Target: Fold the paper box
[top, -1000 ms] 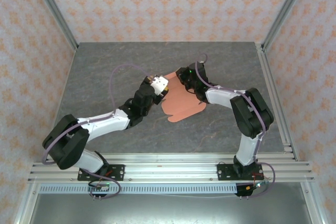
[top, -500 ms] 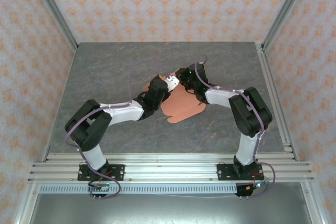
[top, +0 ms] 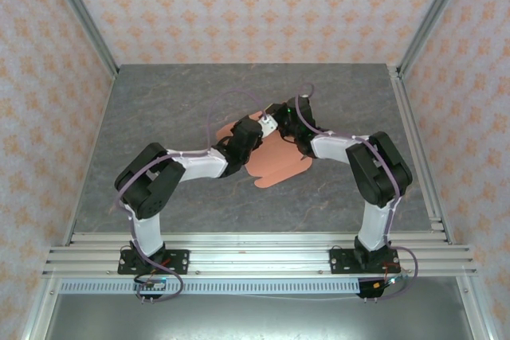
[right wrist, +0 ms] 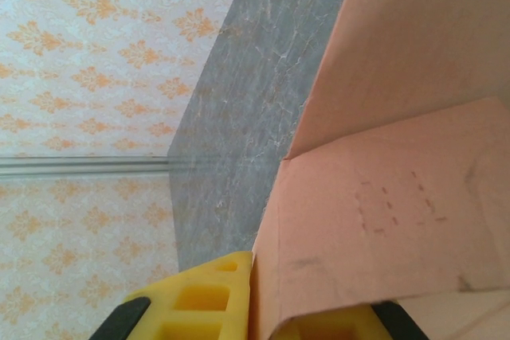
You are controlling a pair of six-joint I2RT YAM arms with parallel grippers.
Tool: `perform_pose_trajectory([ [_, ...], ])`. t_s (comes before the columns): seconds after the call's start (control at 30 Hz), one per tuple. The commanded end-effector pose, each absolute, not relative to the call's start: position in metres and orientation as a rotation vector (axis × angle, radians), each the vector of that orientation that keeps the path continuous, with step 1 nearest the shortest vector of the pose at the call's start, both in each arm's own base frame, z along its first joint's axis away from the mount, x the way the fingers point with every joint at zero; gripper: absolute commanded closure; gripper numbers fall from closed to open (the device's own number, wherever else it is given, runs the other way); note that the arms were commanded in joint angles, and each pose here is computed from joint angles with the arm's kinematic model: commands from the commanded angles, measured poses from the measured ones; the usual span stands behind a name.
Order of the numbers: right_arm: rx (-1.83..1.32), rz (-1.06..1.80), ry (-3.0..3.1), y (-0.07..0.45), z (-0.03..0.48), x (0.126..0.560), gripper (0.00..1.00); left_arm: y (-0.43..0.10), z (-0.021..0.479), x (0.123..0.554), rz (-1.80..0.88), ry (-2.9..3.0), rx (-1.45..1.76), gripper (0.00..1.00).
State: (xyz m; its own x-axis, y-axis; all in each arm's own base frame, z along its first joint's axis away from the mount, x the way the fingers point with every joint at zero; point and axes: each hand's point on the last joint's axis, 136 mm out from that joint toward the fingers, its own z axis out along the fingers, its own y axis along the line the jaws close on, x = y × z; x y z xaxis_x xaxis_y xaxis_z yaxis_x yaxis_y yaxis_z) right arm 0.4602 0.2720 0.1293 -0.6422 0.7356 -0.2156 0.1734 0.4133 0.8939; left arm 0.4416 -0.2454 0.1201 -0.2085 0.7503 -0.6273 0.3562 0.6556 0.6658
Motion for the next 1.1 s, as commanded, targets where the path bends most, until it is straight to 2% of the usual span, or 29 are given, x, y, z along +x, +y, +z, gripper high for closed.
perform_pose_trajectory([
  [0.0, 0.768, 1.193, 2.099, 0.272, 0.113, 0.455, 0.89, -0.249, 0.135, 0.451, 0.502, 1.771, 0.860, 0.79],
  [0.17, 0.776, 1.186, 2.108, 0.270, 0.109, 0.453, 0.87, -0.247, 0.130, 0.451, 0.556, 1.743, 0.919, 0.90],
  [0.3, 0.793, 1.180, 2.114, 0.262, 0.106, 0.449, 0.80, -0.245, 0.127, 0.449, 0.606, 1.713, 0.974, 0.94],
  [0.4, 0.806, 1.157, 2.109, 0.248, 0.108, 0.443, 0.70, -0.243, 0.127, 0.448, 0.632, 1.691, 0.993, 1.00],
  [0.53, 0.826, 1.132, 2.098, 0.222, 0.118, 0.433, 0.54, -0.241, 0.128, 0.446, 0.671, 1.652, 1.014, 1.00],
  [0.73, 0.823, 1.140, 2.108, 0.193, 0.139, 0.413, 0.42, -0.241, 0.132, 0.447, 0.702, 1.617, 1.035, 1.00],
  [0.9, 0.794, 1.021, 2.107, 0.158, 0.154, 0.408, 0.38, -0.243, 0.133, 0.445, 0.723, 1.582, 1.077, 1.00],
  [1.07, 0.753, 1.006, 2.116, 0.121, 0.164, 0.431, 0.39, -0.244, 0.126, 0.444, 0.786, 1.551, 1.166, 1.00],
])
